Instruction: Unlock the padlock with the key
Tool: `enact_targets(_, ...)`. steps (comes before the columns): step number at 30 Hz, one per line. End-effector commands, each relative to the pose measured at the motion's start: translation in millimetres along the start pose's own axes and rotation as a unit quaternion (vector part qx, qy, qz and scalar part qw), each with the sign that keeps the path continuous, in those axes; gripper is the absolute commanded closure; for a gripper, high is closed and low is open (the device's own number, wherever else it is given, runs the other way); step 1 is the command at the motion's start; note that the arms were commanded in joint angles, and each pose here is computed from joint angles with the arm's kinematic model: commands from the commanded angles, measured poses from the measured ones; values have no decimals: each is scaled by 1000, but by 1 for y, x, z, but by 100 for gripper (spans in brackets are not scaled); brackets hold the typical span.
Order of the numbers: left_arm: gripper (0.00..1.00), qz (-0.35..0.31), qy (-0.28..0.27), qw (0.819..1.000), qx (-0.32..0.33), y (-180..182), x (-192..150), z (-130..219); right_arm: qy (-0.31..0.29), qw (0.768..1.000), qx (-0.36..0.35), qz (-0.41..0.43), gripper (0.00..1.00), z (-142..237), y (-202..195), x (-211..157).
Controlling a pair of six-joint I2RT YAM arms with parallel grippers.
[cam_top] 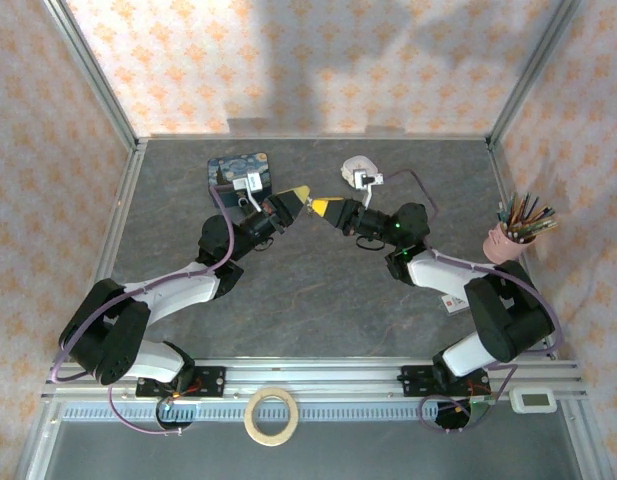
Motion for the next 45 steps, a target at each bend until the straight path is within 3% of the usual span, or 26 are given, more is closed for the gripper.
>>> enact_targets(1,100,-2,-12,999,-34,-16,5,0,-17,1000,8,20,100,-2,4,7)
enact_targets(4,100,1,-14,999,-31,-15,5,1,-23,1000,3,21,100,-1,2,11)
enact_targets(5,96,-1,-15,999,-29,-14,6,2,-23,1000,1,21,100,0,1,13)
enact_targets(6,86,-2,-14,1000,-23,-12,5,2,-24,1000,0,21,100,0,0,14)
enact_targets(8,50,-5,-19,1000,-9,-7,10,4,-24,1000,-6,18,100,2,-4,15)
enact_targets(9,38,-7,-25,1000,1,-4,14,7,-24,1000,-11,17,100,3,-6,16)
enact_targets(11,21,-8,-40,999,29,10,26,16,-26,999,-27,17,100,5,-13,18)
enact_targets(12,19,-10,-46,998,44,17,32,21,-26,999,-38,15,100,6,-17,18)
enact_targets(16,19,-27,-60,985,159,66,53,49,-22,995,-97,28,100,9,-35,17)
enact_targets(19,23,-15,-52,950,307,128,58,85,-15,989,-146,31,100,13,-52,14)
enact_targets(22,27,4,-37,919,394,173,54,120,-14,982,-185,22,100,19,-67,11)
enact_targets(29,32,-24,49,849,526,236,37,156,-7,973,-229,9,100,24,-89,5)
enact_targets(33,47,-51,93,814,571,266,32,161,-4,972,-235,11,100,24,-92,3)
enact_targets(45,46,-17,71,814,576,330,20,141,-3,971,-240,8,100,26,-92,2)
Point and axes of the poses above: each hand's point on the last joint's axis, 136 mm out from that joint toward the fingers, its own z axis back along the fingers, its own y axis along the line the jaws close on, x = y × z, the point moved 2 cm from there along z, back along the fingers, and after that the axes turned 4 degrees about -z, right-handed, at the moved point
